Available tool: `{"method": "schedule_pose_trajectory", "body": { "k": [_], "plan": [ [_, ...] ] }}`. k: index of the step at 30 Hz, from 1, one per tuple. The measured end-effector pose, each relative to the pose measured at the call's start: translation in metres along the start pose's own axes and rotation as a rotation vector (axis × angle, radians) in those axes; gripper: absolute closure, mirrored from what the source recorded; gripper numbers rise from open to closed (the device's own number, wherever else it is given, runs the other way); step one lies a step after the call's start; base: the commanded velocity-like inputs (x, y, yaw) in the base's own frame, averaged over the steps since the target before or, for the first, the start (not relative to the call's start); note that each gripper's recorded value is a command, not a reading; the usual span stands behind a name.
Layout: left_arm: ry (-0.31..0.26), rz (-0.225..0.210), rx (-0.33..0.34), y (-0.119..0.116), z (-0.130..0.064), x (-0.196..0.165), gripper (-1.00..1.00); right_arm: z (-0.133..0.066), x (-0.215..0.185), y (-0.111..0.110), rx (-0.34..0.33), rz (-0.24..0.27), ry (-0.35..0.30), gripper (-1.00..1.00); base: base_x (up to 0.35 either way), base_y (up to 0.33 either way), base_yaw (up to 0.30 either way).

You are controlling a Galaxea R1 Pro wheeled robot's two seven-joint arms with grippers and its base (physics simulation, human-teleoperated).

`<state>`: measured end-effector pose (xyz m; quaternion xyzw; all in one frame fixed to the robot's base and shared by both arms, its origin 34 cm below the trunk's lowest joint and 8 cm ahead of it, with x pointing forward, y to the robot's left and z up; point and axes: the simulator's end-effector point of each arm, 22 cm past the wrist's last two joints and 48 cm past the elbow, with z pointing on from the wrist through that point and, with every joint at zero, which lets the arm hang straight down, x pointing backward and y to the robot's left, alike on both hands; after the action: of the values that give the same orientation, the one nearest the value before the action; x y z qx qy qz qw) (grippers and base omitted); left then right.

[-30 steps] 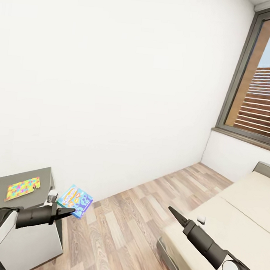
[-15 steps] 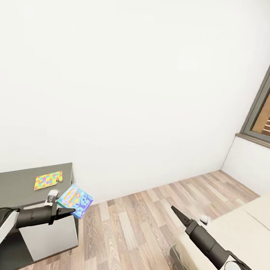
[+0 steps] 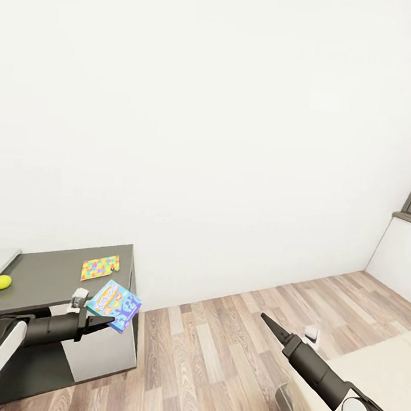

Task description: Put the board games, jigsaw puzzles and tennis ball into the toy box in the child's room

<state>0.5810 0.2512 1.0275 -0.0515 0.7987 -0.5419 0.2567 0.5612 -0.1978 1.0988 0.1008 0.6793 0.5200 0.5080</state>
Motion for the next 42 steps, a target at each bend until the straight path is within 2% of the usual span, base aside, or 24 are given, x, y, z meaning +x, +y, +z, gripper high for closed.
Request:
{"method": "schedule_pose_trajectory", "body": {
  "k": [31, 33, 36, 38, 41, 42],
  "plan": [
    [-0.003, 0.007, 0.017, -0.007, 0.001, -0.003, 1.0, -0.008, -0.011, -0.005, 0.011, 0.007, -0.026, -1.0, 0.0, 0.0, 0.003],
    [-0.006, 0.027, 0.043, -0.019, -0.001, -0.006, 1.0, -0.008, -0.011, -0.004, 0.008, 0.007, -0.027, -1.0, 0.0, 0.0, 0.0],
    [-0.01, 0.071, 0.129, -0.049, -0.004, -0.013, 1.0, -0.006, -0.01, -0.004, 0.012, 0.006, -0.024, -1.0, 0.0, 0.0, 0.0],
    [-0.011, 0.112, 0.19, -0.071, -0.016, -0.018, 1.0, -0.005, -0.009, -0.003, 0.013, 0.005, -0.018, -1.0, 0.0, 0.0, 0.0],
    [-0.009, 0.147, 0.224, -0.084, -0.032, -0.024, 1.0, -0.004, -0.008, 0.008, -0.006, 0.02, 0.012, -1.0, 0.0, 0.0, 0.0],
    [-0.013, 0.166, 0.237, -0.09, -0.043, -0.029, 1.0, -0.002, -0.006, 0.014, -0.016, 0.03, 0.035, -1.0, 0.0, 0.0, 0.0]
  ]
}}
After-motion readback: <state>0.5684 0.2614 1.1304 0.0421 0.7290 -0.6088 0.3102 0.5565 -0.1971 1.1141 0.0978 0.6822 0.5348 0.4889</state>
